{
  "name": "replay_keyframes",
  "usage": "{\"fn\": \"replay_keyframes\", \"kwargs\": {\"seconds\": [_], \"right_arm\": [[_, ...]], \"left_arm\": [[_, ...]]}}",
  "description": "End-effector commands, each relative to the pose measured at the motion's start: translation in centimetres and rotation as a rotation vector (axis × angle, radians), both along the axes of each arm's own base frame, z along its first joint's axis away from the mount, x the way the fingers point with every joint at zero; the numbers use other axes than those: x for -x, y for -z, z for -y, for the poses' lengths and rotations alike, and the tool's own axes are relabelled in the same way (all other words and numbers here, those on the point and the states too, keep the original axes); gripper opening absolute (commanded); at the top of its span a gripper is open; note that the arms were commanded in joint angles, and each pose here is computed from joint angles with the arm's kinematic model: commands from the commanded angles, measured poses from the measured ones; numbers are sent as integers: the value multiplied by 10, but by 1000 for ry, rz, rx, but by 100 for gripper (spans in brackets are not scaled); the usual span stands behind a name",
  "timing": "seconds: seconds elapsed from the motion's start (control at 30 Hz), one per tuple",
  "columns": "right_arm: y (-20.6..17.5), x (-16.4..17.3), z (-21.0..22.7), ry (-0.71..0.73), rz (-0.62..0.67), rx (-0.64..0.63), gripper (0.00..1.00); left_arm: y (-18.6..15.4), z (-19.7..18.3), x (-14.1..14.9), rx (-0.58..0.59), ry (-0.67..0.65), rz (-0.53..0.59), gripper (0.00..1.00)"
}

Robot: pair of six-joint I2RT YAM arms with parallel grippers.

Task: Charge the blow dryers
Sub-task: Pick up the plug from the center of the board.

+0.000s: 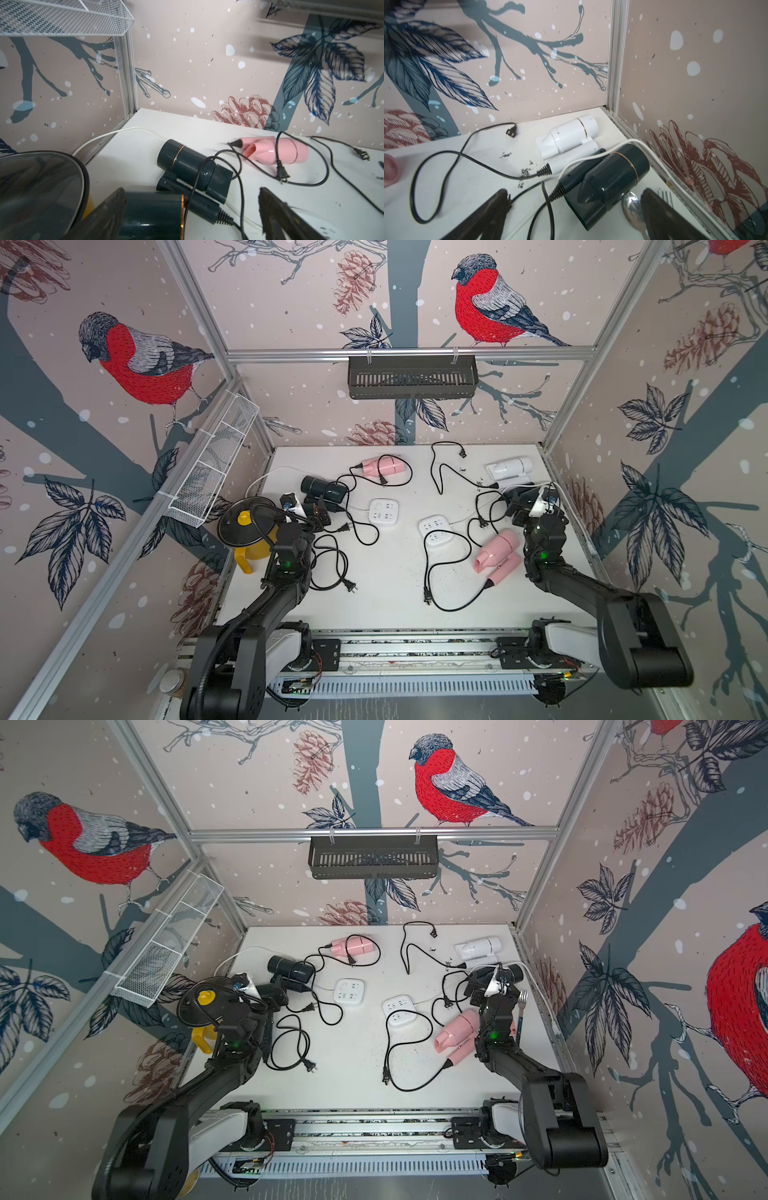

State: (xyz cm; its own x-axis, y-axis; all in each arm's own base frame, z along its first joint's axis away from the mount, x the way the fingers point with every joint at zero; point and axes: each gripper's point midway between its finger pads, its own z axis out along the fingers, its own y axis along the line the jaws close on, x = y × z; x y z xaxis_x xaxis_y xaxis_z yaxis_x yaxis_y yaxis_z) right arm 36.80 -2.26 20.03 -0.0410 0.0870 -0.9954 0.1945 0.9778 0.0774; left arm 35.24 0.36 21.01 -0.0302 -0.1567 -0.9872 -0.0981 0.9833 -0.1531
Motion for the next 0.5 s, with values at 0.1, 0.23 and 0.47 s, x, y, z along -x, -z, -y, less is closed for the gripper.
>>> {"fn": "replay_keyframes", "kwargs": {"seconds": [0.1, 0.23, 0.47], "right_arm": [[-41, -3, -8, -39, -74, -97, 100], [-65, -6, -18, -86, -73, -185, 100], [-94, 2, -53, -294, -23, -189, 100]], "left_arm": [[-11, 22, 2, 128, 64, -95, 98], [-21, 40, -4, 164, 153, -138, 98], [-35, 64, -13, 198, 260, -196, 98]]}}
